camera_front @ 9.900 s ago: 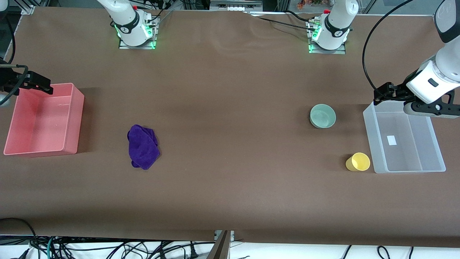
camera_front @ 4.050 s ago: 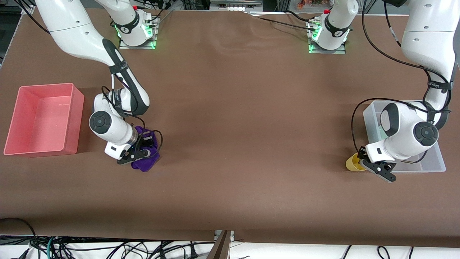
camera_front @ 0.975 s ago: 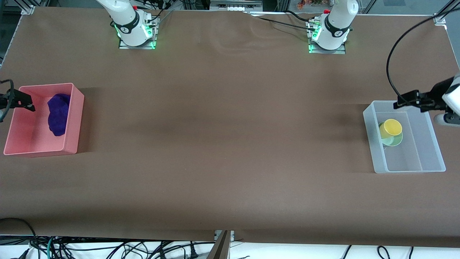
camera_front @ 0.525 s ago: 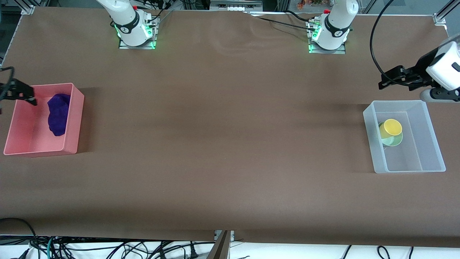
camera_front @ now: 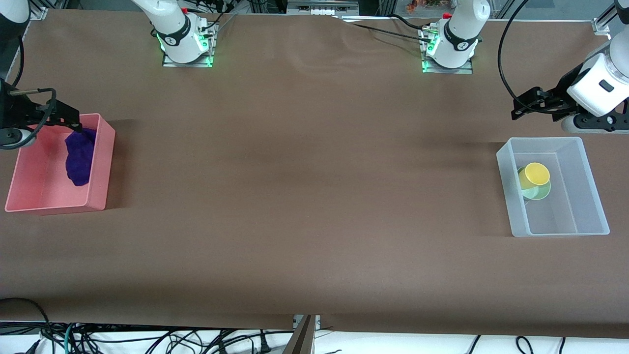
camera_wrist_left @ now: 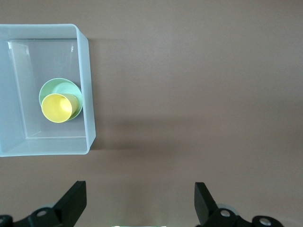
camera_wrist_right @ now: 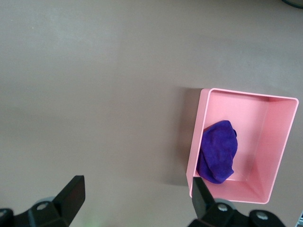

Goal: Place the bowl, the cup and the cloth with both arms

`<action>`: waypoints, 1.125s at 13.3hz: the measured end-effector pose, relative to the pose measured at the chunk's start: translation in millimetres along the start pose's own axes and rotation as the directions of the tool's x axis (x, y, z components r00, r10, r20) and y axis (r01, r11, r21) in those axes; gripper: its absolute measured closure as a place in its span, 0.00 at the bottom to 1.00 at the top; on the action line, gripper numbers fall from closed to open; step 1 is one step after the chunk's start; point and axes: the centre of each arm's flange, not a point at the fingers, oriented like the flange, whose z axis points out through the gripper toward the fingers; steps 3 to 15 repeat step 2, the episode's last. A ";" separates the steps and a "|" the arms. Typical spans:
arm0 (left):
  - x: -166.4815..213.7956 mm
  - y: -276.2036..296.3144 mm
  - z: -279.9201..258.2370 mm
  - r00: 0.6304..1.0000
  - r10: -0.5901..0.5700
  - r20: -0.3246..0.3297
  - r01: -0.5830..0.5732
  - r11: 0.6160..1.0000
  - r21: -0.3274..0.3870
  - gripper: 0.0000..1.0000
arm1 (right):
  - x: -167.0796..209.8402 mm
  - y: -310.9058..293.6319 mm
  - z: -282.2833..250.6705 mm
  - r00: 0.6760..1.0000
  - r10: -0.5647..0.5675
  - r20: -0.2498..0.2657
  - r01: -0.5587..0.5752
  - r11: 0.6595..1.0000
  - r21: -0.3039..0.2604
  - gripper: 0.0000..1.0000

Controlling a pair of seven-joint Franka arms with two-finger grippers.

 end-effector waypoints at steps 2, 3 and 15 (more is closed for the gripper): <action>-0.1 -0.1 0.0 1.000 0.000 -0.001 0.000 1.000 0.001 0.00 | -0.8 3.2 0.2 1.000 0.006 0.001 -0.006 1.000 0.000 0.00; -0.1 -0.1 0.0 1.000 0.000 -0.001 0.000 1.000 0.001 0.00 | -0.8 3.2 0.2 1.000 0.006 0.001 -0.006 1.000 0.000 0.00; -0.1 -0.1 0.0 1.000 0.000 -0.001 0.000 1.000 0.001 0.00 | -0.8 3.2 0.2 1.000 0.006 0.001 -0.006 1.000 0.000 0.00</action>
